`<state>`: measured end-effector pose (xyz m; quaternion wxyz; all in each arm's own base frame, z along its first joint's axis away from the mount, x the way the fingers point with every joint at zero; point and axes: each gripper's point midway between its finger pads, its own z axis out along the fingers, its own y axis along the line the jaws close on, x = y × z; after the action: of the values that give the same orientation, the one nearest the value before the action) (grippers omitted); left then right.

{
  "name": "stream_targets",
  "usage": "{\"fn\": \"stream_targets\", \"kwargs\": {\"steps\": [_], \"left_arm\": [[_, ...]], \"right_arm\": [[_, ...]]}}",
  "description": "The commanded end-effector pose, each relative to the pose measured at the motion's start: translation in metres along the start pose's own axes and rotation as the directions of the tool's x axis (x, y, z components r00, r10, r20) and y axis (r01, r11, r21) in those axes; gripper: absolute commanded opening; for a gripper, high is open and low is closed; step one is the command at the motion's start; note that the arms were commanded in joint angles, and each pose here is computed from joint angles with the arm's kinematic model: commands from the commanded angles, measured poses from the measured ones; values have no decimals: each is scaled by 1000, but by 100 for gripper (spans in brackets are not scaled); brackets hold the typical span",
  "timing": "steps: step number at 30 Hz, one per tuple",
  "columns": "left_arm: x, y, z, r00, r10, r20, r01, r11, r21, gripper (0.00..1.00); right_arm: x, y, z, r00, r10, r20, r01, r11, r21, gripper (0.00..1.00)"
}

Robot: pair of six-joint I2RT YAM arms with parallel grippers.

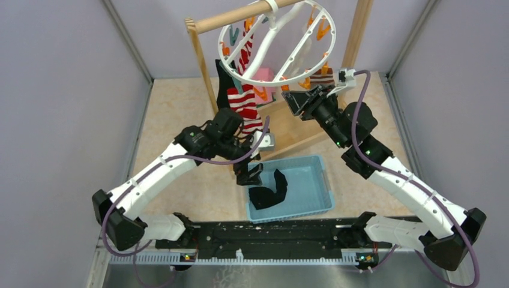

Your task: Remove the socks clipped to the hanger

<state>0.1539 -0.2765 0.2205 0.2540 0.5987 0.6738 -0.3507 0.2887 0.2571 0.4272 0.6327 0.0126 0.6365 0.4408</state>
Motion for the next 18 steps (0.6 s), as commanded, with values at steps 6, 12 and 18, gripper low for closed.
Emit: {"fn": "stream_targets", "kwargs": {"steps": [6, 12, 18], "left_arm": [[-43, 19, -107, 980, 124, 155, -72, 950, -304, 99], [-23, 35, -155, 978, 37, 207, 46, 924, -380, 99], [-17, 33, -168, 971, -2, 237, 101, 909, -404, 99]], "right_arm": [[7, -47, -35, 993, -102, -56, 111, 974, 199, 65], [56, -36, -43, 972, -164, -167, 178, 981, 78, 86], [101, -29, -36, 941, -285, -184, 295, 955, 25, 87]]}}
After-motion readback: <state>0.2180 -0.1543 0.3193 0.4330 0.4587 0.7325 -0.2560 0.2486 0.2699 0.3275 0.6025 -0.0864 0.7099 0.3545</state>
